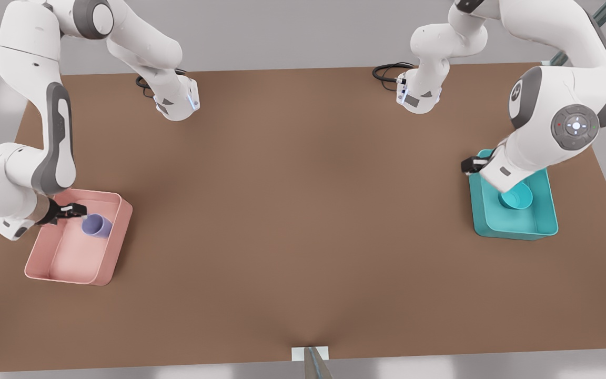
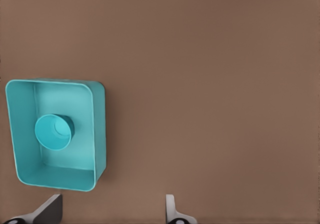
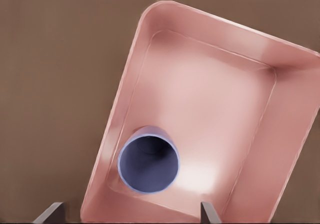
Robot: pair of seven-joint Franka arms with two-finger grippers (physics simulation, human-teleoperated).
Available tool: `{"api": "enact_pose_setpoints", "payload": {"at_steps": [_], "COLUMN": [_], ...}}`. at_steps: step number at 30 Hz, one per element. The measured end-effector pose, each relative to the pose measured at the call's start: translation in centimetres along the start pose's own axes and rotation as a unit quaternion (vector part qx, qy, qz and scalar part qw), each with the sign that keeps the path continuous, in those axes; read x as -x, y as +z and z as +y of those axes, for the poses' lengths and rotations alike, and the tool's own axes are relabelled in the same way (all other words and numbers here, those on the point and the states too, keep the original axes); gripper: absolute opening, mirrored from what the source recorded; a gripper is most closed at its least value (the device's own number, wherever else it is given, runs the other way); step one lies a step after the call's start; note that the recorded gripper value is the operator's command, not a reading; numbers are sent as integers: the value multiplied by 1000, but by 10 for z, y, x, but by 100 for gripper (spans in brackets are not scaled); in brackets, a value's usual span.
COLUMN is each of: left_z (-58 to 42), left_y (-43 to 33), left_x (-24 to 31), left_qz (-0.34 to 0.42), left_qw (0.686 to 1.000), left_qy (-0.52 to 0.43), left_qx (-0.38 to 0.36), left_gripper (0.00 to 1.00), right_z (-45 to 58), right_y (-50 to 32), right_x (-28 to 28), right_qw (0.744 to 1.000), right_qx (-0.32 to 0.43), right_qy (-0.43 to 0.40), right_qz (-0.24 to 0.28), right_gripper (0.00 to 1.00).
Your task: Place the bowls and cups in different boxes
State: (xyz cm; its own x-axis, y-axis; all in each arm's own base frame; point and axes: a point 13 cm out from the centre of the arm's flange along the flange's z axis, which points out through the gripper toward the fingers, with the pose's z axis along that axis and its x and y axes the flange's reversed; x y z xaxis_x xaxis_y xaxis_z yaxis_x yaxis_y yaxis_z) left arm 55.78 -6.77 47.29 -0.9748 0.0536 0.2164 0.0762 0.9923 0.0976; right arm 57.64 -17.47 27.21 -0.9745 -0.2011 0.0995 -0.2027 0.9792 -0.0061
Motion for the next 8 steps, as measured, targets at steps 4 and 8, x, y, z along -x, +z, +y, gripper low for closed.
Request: {"api": "enact_pose_setpoints", "payload": {"at_steps": [4,8], "left_z": [-9,-7], "left_y": [-7,4], "left_x": [5,18], "left_qz": [-12,-13], "left_qw": [1000,999], "left_qy": [1,-5], "left_qx": [-28,-40], "left_gripper": [100,100], "right_z": [101,173], "right_y": [-122,-163], "right_x": [14,-15], "right_qw": [998,997], "right_qx": [-20,-19], "right_qy": [-58,-81], "right_qz": [-21,-2], "right_gripper": [100,100]}}
